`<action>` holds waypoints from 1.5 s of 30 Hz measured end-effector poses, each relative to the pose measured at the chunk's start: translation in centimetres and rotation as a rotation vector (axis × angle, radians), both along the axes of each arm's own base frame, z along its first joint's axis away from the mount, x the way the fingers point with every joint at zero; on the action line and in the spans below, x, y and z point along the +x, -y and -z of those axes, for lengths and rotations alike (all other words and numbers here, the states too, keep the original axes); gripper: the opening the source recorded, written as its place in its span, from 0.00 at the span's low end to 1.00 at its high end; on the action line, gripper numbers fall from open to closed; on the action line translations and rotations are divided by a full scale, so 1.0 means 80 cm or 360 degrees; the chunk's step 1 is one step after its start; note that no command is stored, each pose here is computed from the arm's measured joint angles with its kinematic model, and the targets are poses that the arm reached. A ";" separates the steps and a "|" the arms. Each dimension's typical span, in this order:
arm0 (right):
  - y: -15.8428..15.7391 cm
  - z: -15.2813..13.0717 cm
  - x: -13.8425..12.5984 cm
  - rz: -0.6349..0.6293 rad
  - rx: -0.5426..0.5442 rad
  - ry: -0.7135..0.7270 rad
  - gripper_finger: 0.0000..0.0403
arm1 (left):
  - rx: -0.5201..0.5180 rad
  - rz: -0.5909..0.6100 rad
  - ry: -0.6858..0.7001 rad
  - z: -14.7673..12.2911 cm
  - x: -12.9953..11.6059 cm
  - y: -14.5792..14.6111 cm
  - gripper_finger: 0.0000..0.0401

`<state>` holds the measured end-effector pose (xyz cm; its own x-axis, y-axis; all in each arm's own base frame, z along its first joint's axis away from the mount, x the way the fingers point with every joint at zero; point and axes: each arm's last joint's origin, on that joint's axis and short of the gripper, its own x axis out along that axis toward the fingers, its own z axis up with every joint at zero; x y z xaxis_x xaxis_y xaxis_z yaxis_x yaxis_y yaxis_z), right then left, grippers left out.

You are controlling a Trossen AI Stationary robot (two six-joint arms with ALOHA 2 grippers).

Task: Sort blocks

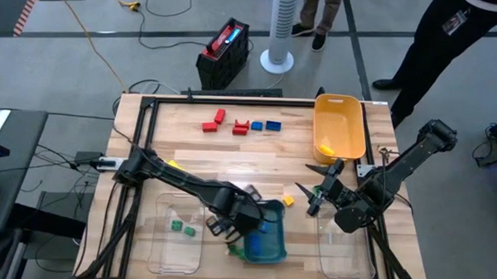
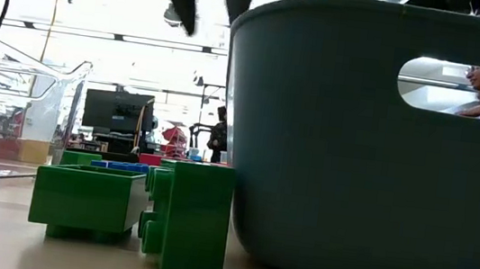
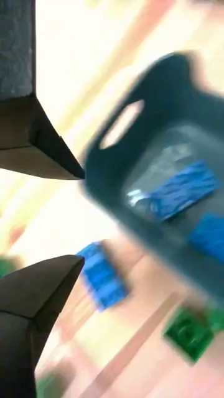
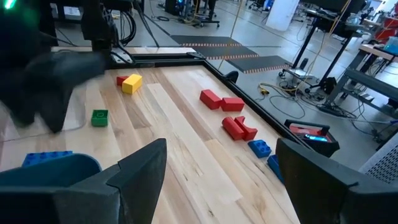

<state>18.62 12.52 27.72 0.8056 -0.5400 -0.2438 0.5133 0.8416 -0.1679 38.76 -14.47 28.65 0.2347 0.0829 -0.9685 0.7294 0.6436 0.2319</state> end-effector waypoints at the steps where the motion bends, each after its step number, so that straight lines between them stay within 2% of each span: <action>1: 0.000 0.000 0.000 0.0001 0.0008 0.0007 0.78 | 0.0005 -0.0042 -0.0022 -0.003 -0.010 0.000 0.48; 7: -0.002 -0.003 0.002 0.0000 0.0045 0.0054 0.78 | -0.0075 -0.0302 -0.0025 -0.008 -0.062 0.024 0.45; 11: -0.002 -0.004 0.003 -0.0003 0.0047 0.0059 0.78 | -0.0094 -0.0515 0.0018 0.023 -0.071 0.039 0.44; 15: -0.002 -0.004 0.003 -0.0003 0.0048 0.0061 0.78 | -0.0193 -0.0670 0.0072 0.053 -0.065 0.040 0.44; 21: -0.002 -0.004 0.003 -0.0005 0.0046 0.0061 0.78 | -0.0266 -0.0808 0.0110 0.059 -0.050 0.018 0.45; 27: -0.001 -0.005 0.004 0.0000 0.0028 0.0050 0.78 | -0.0281 -0.0825 -0.0035 0.086 -0.034 0.019 0.45; 31: 0.001 -0.004 0.005 0.0005 0.0027 0.0046 0.78 | -0.0235 -0.0846 -0.0119 0.104 -0.023 0.024 0.45; 39: -0.003 -0.005 0.003 -0.0021 0.0031 0.0045 0.78 | -0.0286 -0.0953 -0.0062 0.105 -0.013 0.018 0.45; 45: -0.003 -0.005 0.003 -0.0021 0.0031 0.0045 0.78 | -0.0272 -0.0992 -0.0083 0.121 -0.009 0.017 0.45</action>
<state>18.86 12.76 28.09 0.8193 -0.5247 -0.2311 0.5067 0.8513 -0.1366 38.00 -15.80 18.99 0.1445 0.0318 -0.9890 0.2145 0.9747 0.0626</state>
